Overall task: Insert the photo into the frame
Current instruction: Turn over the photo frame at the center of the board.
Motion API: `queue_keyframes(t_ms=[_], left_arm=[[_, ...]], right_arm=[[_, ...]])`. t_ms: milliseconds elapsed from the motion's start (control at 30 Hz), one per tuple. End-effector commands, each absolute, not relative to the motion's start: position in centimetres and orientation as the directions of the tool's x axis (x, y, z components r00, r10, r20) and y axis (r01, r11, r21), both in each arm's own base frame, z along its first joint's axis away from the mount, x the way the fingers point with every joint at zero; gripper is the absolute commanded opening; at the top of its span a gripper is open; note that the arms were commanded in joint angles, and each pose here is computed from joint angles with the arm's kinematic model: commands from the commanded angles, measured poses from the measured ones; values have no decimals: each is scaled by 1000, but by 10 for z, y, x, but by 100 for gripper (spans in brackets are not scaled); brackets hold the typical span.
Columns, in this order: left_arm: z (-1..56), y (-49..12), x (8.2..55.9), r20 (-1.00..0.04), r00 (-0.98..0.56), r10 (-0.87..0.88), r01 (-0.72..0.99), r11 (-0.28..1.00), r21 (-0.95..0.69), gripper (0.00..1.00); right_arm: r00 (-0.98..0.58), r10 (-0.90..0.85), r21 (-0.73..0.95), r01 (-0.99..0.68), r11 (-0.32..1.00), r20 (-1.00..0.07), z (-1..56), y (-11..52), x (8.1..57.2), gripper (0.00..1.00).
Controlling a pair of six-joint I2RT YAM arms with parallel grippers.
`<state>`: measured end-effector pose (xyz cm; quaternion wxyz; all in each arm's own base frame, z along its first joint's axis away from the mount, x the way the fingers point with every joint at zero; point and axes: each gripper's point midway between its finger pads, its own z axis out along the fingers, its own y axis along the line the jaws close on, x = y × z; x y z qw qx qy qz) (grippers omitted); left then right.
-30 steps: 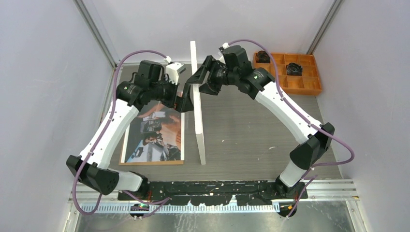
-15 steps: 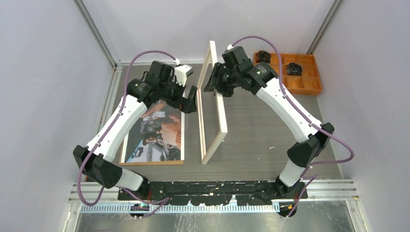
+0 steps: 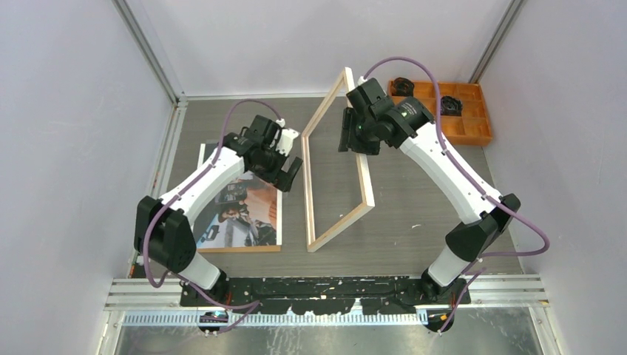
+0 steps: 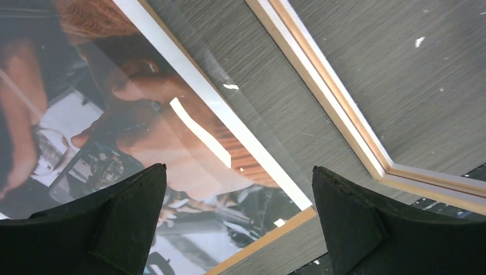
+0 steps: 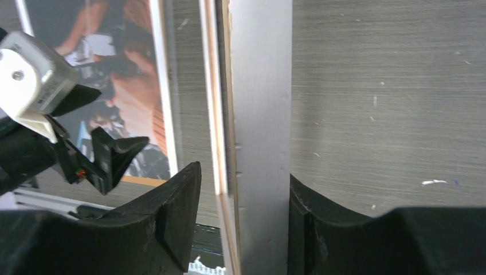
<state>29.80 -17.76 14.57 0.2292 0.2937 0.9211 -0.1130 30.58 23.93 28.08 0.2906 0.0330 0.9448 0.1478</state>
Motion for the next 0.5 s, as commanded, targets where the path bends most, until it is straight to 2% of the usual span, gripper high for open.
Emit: queue_keyframes(t_ms=[0, 467], left_arm=[[139, -175, 317, -545, -667, 509, 600, 800, 12, 100], [77, -151, 347, -473, -654, 591, 575, 794, 196, 100]], right_arm=[[-813, 109, 225, -28, 974, -572, 282, 215, 296, 54], [-806, 127, 234, -14, 972, -578, 244, 204, 290, 53]])
